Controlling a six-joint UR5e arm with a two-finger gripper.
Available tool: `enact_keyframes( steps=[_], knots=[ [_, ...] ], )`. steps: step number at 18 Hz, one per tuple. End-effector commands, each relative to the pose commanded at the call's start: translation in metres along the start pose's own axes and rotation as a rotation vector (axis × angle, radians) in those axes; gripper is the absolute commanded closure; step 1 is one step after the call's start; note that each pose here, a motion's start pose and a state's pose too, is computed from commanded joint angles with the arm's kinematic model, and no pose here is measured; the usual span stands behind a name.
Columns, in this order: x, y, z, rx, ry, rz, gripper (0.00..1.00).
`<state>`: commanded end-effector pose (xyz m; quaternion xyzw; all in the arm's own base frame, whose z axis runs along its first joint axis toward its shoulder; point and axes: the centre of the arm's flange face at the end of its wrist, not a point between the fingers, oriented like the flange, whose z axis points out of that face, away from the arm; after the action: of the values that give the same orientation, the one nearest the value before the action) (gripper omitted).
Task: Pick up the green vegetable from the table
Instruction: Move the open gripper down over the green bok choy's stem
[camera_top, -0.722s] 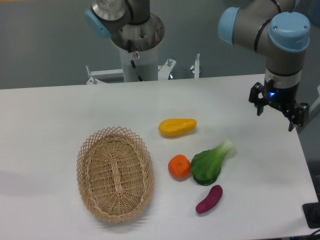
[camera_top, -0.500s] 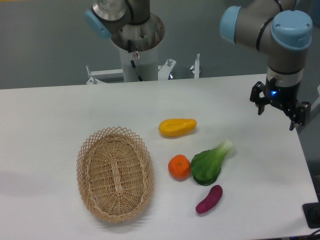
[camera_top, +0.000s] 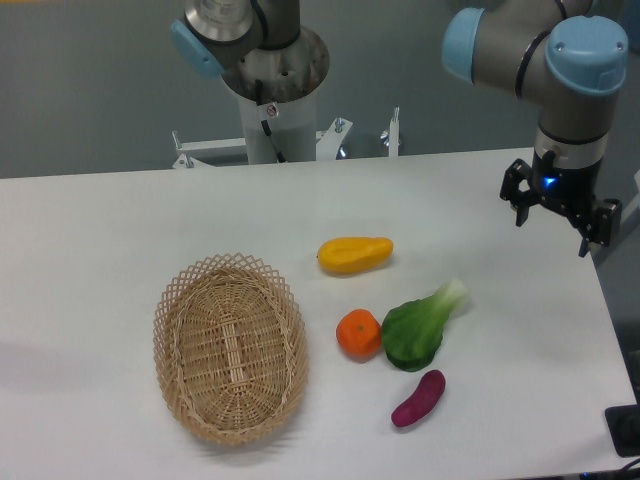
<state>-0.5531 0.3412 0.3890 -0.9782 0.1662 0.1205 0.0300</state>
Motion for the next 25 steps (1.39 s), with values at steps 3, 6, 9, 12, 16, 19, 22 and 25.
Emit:
enact_keyframes(
  steps=[3,6,9,12,16,19,22,25],
  knots=[
    [0.003,-0.003,0.002,0.000,0.005,0.003,0.00],
    [0.016,-0.008,0.020,0.000,0.037,-0.001,0.00],
    [0.023,-0.008,0.032,-0.001,0.055,0.002,0.00],
    [0.039,-0.010,0.061,-0.002,0.086,0.011,0.00],
    [0.069,-0.017,0.108,0.003,0.068,0.021,0.00],
    [0.073,-0.016,0.115,0.005,0.074,0.029,0.00],
    [0.081,-0.029,0.126,0.006,0.094,0.054,0.00],
    [0.090,-0.047,0.146,0.009,0.125,0.106,0.00]
  ],
)
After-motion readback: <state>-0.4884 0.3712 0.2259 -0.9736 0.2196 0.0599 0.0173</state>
